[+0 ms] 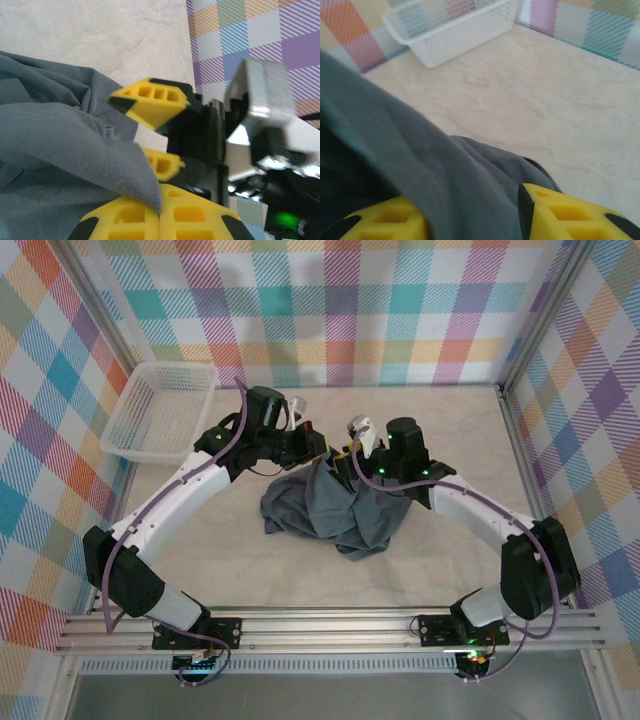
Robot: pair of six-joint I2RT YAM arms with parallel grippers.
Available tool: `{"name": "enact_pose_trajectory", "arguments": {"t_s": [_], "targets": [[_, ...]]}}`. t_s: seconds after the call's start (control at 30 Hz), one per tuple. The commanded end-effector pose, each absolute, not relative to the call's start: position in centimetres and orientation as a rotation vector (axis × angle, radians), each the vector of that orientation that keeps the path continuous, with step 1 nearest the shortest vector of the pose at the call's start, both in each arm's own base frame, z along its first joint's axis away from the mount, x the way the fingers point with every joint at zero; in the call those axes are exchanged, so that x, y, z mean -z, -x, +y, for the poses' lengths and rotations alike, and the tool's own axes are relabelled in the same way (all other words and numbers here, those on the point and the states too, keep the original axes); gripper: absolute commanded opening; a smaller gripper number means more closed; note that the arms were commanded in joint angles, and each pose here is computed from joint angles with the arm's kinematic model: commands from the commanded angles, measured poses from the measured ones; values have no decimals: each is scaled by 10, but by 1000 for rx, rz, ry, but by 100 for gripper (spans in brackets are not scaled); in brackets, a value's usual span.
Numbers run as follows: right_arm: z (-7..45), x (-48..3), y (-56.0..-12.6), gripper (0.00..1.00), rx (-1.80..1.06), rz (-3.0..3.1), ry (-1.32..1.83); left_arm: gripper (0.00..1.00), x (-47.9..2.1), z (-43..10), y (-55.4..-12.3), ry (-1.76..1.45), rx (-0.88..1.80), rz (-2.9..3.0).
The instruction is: Fold the inside-out t-shirt
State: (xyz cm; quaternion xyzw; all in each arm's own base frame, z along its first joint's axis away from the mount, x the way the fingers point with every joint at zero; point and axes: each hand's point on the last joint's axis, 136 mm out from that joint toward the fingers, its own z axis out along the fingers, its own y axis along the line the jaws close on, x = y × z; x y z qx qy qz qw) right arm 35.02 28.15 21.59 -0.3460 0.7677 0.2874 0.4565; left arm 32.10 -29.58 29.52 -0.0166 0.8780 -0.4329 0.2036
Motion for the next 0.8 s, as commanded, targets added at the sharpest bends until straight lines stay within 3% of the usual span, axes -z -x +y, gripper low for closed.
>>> {"name": "enact_pose_trajectory", "arguments": {"t_s": [0.0,0.17,0.4,0.53,0.63,0.77], "targets": [[274,-224,-368,44,-560,1876,869,0,-303,-297,-320,11,1217,2419],[257,-221,-374,38,-458,1922,814,0,-300,-297,-320,15,1219,2424],[229,-176,-378,35,-429,2200,698,0,-307,-295,-320,-43,1184,2420],[215,-177,-371,38,-588,2294,562,0,-296,-265,-318,-131,911,2457],[216,-194,-358,40,-860,2286,495,0,-267,-219,-326,-191,563,2480],[215,-191,-349,32,-986,2339,466,0,-246,-192,-332,-144,485,2534]]}}
